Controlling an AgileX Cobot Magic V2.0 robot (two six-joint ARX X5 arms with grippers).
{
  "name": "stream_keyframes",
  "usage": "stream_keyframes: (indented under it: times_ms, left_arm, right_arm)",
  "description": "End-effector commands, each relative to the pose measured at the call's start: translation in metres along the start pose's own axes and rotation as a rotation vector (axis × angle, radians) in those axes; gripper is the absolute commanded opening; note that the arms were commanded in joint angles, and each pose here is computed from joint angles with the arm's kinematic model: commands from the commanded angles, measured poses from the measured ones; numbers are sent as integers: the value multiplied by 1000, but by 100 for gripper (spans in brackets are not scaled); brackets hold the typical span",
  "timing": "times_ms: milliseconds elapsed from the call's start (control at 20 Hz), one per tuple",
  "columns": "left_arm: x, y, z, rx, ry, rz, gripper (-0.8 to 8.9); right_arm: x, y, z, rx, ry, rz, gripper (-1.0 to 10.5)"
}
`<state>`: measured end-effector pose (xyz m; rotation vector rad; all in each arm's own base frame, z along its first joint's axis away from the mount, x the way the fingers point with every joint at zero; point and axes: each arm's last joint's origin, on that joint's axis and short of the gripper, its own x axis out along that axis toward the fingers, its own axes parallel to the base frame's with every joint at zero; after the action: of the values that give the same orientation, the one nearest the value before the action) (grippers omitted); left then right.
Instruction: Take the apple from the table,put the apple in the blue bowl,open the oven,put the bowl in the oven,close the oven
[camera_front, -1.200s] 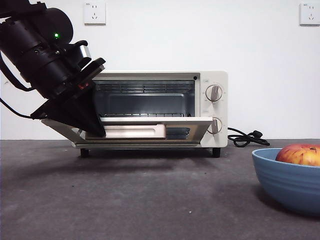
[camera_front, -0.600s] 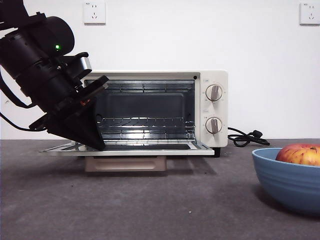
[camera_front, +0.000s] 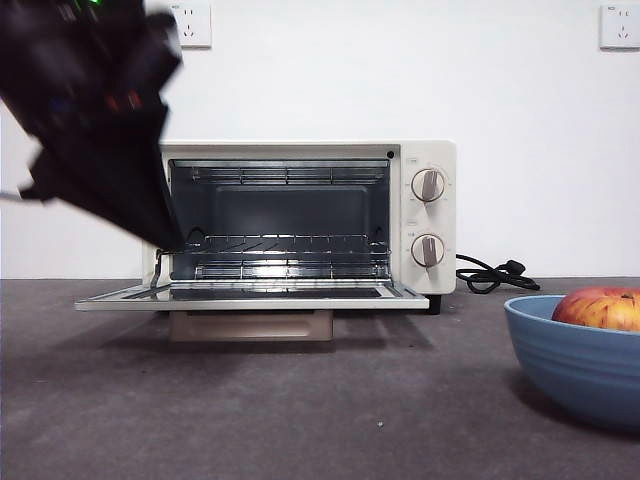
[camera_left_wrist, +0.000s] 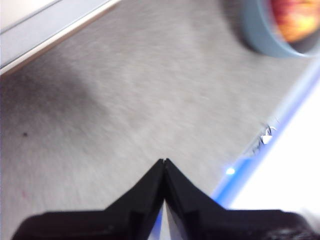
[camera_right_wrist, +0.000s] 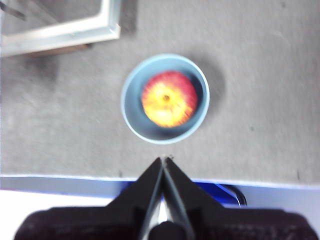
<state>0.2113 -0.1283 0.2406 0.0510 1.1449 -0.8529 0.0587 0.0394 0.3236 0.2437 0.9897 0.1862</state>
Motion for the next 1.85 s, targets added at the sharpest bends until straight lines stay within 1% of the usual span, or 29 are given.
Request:
stream_keyframes:
  times_ms: [50,150,250,300,400,450,600,650,800,850,1000,1150,1250,1450,1650,1750,1800,1850]
  left_arm:
    - [-23,-14,-13,46,-23,-5,-6]
    - [-42,-26,-25,67,-33,-7,-6]
    - [-56,-34,-38,77,-24,31,-6]
    - [-61,-36,-44,82,-13,75,-6]
    - [-68,-40,-54,92,15,156,-6]
    - [-70,-41,-57,106,27,161,-6]
    - [-75,-45,-63,122,25,146,-6]
    - [-76,-45,-63,123,22,145,-6]
    - [-76,-45,-63,124,23,146,-6]
    - [-76,-45,-64,129,25,146,-6]
    - [-76,-45,-64,150,30,145,-6]
    - [-76,-45,-64,162,31,145,-6]
    - [-76,-45,-64,166,29,145,-6]
    - [-76,-45,-64,166,29,145,-6]
    - [-76,-45,-64,167,28,145,-6]
    - [-76,-45,-64,167,28,145,-6]
    - [-76,-45,-64,167,28,145,-6]
    - [-76,-45,-64,167,28,145,-6]
  right_arm:
    - [17,-3,-8,62,69,-36,19]
    - [36,-7,-18,109,140,-67,153]
    - [55,-8,-23,149,158,-65,192]
    - [62,-8,-24,174,155,-58,192]
    - [70,-7,-23,204,130,-88,193]
    - [73,-7,-22,208,123,-107,193]
    - [84,-4,-16,218,133,-182,193]
    - [89,-3,-13,228,141,-190,193]
    - [103,0,-1,266,153,-182,193]
    - [107,-1,1,277,156,-194,193]
    - [115,-7,8,294,168,-228,193]
    - [121,-13,16,336,163,-227,192]
    - [126,-16,19,346,184,-231,192]
    - [142,-15,25,353,221,-232,192]
    - [161,-17,26,328,295,-295,190]
    - [168,-16,27,328,308,-302,176]
    - [171,-16,27,328,312,-302,97]
    - [172,-16,27,328,316,-305,-8]
